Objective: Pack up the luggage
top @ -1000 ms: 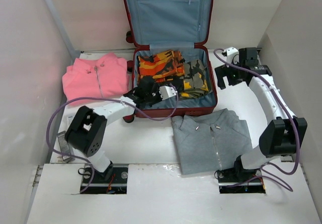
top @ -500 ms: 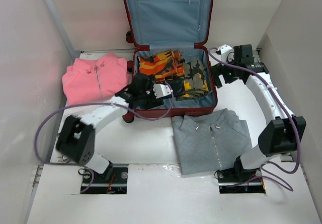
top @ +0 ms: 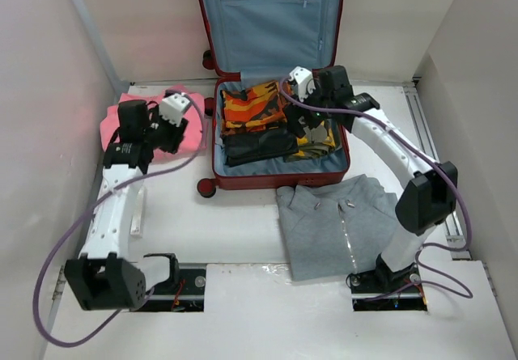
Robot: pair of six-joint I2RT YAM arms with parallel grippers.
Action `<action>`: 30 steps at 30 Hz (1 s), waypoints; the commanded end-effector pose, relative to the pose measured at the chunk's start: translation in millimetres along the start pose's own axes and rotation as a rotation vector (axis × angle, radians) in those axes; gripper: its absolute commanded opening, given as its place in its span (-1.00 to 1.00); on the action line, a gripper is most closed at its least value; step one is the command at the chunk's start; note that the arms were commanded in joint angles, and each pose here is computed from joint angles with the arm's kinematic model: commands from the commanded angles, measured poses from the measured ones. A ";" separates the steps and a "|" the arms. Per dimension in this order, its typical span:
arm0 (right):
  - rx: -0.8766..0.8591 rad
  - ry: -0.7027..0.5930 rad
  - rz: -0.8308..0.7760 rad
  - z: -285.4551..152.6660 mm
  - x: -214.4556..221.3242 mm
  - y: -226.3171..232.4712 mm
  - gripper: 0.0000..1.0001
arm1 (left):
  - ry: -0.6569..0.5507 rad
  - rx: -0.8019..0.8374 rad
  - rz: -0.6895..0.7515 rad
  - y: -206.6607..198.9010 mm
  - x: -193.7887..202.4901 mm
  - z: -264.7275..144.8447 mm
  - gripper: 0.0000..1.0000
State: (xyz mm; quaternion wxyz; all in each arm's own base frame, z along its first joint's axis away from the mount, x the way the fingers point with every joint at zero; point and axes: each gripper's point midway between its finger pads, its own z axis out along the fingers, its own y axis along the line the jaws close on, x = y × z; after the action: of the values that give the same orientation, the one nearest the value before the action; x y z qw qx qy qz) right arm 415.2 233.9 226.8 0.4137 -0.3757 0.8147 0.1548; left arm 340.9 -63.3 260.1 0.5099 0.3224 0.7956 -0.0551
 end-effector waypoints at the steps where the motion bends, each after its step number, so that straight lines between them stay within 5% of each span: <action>1: -0.017 -0.090 -0.034 -0.5 -39.6 11.6 0.93 | 0.276 -0.256 -0.259 35.2 73.1 -18.2 -0.32; 4: -0.042 -0.046 -0.061 12.2 -31.0 22.7 0.93 | 0.351 -0.393 -0.377 61.7 98.8 -38.8 -0.22; 5: -0.051 -0.056 -0.073 11.8 -36.7 29.3 0.93 | 0.381 -0.478 -0.397 72.7 108.6 -51.3 0.14; 8: -0.095 -0.015 -0.096 21.6 -27.6 44.1 0.96 | 0.441 -0.604 -0.506 92.4 148.6 -77.6 0.48; 13: -0.141 0.031 -0.130 30.6 -19.2 57.0 0.96 | 0.580 -0.637 -0.785 103.4 240.1 -101.7 0.50; 17: -0.144 0.047 -0.143 34.3 -18.6 59.3 0.96 | 0.600 -0.630 -0.836 102.7 268.5 -91.4 0.73; 20: -0.132 0.052 -0.160 31.1 -19.4 61.0 0.96 | 0.602 -0.611 -0.857 101.9 277.8 -81.6 1.00; 30: -0.078 0.088 -0.186 16.8 -3.5 58.4 0.98 | 0.650 -0.613 -0.841 114.4 299.8 -70.5 1.00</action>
State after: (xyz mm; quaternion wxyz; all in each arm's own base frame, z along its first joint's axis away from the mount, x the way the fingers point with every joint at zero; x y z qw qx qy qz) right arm 387.5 290.0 191.4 0.3476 -0.4686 0.7992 0.1444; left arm 258.7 181.7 57.2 0.2227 -0.1857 0.9550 0.0617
